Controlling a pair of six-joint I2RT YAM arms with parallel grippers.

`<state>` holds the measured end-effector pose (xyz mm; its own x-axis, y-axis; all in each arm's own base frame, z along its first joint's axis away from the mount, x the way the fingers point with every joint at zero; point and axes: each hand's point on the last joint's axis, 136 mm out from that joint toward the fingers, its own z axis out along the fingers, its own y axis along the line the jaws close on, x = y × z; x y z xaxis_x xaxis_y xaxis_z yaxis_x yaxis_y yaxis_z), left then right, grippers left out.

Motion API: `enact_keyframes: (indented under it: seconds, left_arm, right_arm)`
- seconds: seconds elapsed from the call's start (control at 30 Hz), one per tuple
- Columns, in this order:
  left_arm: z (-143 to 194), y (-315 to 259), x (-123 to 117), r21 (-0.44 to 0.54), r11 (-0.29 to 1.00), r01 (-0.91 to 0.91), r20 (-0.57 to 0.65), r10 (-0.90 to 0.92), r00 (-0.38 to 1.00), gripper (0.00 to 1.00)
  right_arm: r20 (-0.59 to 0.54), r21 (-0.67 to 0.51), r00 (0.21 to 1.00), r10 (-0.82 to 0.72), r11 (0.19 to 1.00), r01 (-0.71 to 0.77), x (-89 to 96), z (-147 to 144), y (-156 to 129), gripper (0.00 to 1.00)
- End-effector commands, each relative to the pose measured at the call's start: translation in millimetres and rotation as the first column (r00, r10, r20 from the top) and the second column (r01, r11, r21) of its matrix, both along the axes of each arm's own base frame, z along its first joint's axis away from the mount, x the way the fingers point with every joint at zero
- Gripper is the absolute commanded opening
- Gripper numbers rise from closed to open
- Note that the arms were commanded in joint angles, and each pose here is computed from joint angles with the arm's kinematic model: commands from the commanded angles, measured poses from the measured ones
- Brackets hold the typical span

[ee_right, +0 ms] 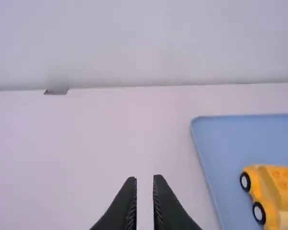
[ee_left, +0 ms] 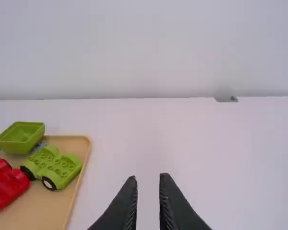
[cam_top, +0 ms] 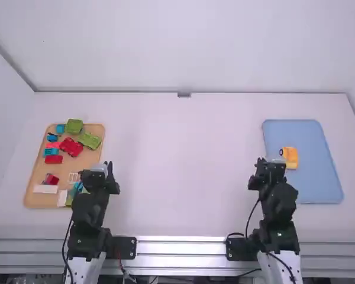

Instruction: Assemble lego blocks to make yellow taxi

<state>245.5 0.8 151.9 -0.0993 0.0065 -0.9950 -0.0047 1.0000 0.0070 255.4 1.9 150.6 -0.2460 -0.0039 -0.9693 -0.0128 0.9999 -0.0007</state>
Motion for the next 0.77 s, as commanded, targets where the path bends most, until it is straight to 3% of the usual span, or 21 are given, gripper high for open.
enact_keyframes:
  seconds: [0.0, 0.23, 0.73]
  left_arm:
    - [-4, -1, 0, -0.007, 1.000, 0.005, -0.005, -0.005, 1.000, 0.09]
    - [-4, -1, 0, -0.007, 1.000, 0.005, -0.005, -0.005, 1.000, 0.01]
    - [-4, -1, 0, -0.007, 1.000, 0.005, -0.005, -0.005, 1.000, 0.00]
  right_arm:
    - [0.005, 0.005, 1.000, 0.003, 1.000, -0.003, -2.8, -10, 1, 0.04]
    - [0.005, 0.005, 1.000, 0.003, 1.000, -0.003, -7.3, -34, 1, 0.00]
    - [0.143, 0.004, 0.990, 0.003, 1.000, -0.003, -9.9, -3, 1, 0.00]
